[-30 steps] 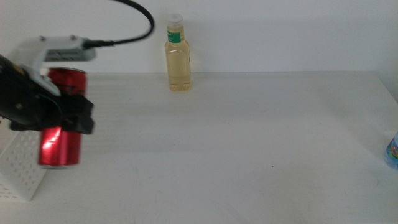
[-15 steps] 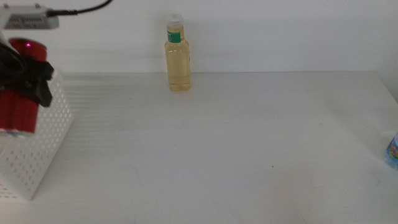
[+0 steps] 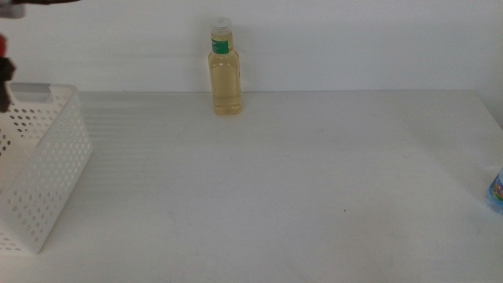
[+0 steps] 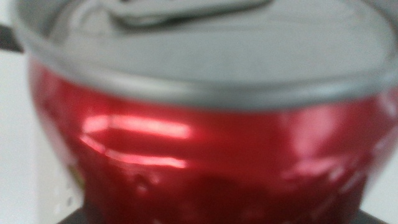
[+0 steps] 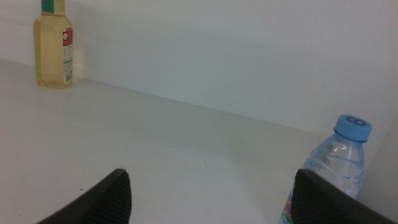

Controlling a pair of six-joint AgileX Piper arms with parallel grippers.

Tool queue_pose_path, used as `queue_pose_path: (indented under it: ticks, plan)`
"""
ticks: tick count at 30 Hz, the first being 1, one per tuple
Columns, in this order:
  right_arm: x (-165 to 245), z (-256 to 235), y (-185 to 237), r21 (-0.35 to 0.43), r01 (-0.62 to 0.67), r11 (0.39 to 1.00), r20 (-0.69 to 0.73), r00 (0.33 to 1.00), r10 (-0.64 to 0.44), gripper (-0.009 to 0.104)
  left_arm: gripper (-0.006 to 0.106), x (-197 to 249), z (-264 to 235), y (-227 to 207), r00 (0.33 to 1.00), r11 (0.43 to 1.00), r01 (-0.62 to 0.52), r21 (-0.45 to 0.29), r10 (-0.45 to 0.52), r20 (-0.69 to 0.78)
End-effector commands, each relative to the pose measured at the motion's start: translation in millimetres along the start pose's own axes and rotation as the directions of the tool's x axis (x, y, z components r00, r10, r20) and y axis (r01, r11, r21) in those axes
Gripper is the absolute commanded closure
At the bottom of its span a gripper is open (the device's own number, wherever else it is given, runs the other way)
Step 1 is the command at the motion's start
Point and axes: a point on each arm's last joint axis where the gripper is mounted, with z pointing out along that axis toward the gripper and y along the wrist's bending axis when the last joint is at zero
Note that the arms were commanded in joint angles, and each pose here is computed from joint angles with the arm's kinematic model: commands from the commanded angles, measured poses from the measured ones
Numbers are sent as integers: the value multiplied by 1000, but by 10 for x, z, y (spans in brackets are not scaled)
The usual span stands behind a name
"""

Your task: Use arms to grab the bottles and put them into the dustbin to the left of the table.

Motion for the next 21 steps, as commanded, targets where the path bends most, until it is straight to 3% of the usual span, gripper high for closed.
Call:
queue_pose_path:
  ticks: [1,8,21]
  plan:
    - [-106,-29,-26,31,17,999,106,994,-20,28,105,79,-234,142,1000,999,22,-23,-22,3]
    - [-106,-29,-26,31,17,999,106,994,-20,28,105,62,157,344,997,999,33,38,-30,-73]
    - [-106,-29,-26,31,17,999,106,994,-20,28,105,-5,976,396,975,996,42,81,-24,-219]
